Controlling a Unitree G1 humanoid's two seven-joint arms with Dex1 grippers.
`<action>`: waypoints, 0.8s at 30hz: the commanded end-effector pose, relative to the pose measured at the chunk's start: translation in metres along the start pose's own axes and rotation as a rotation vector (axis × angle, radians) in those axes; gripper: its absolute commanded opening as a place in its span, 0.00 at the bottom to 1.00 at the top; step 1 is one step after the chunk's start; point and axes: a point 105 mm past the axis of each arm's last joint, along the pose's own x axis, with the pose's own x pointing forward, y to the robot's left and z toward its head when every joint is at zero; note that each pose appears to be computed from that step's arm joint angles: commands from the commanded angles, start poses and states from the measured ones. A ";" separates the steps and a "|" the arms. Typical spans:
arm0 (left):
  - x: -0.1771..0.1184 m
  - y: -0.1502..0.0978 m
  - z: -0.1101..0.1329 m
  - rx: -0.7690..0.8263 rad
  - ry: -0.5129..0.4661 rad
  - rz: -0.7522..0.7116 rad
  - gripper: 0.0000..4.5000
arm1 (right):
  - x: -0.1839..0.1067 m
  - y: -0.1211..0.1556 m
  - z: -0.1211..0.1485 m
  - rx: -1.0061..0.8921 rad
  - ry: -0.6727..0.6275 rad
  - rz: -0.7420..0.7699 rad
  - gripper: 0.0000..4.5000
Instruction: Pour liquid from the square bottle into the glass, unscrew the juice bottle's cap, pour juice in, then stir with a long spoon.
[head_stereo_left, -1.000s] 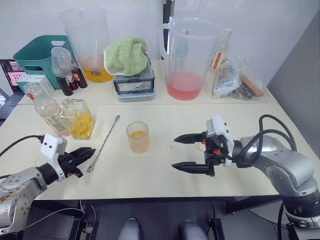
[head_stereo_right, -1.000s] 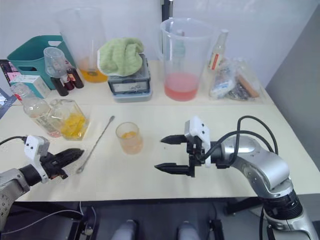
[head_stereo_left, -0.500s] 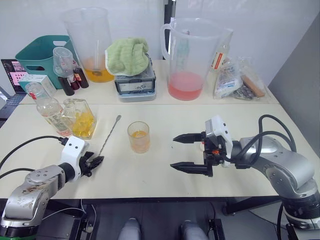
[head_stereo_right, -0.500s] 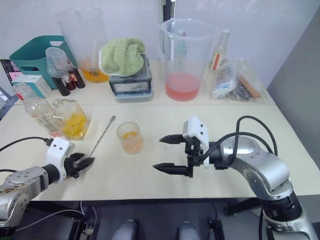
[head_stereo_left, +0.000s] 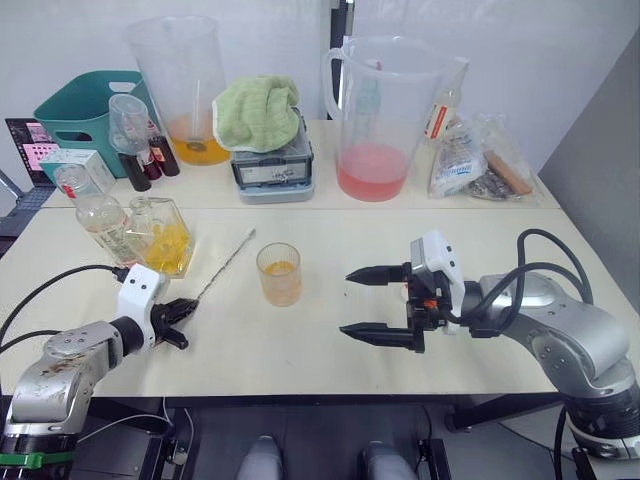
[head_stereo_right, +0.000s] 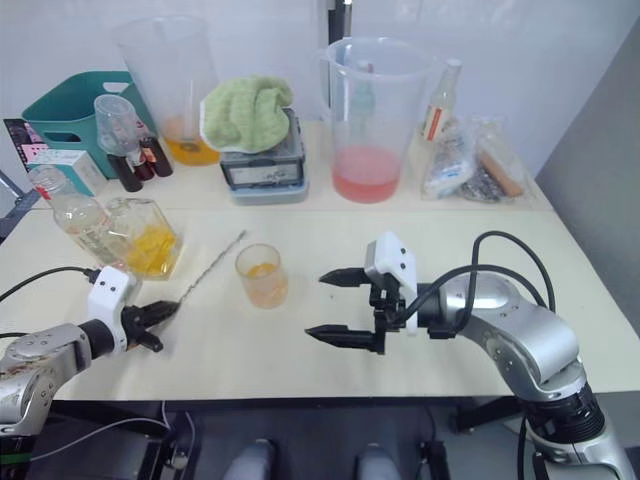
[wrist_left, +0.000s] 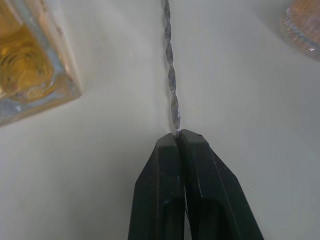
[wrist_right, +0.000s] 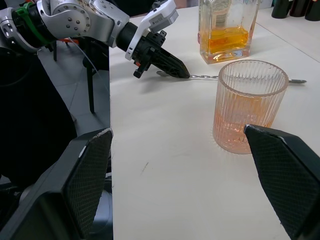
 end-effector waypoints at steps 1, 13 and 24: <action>-0.017 0.021 0.019 0.075 -0.075 0.011 0.00 | 0.000 0.005 0.006 -0.023 -0.016 0.005 1.00; -0.089 0.024 0.023 0.268 -0.026 -0.325 0.00 | -0.002 0.000 0.000 -0.010 -0.003 -0.021 1.00; -0.123 0.058 -0.013 0.504 0.123 -0.348 0.00 | -0.001 -0.003 -0.003 -0.008 0.003 -0.024 1.00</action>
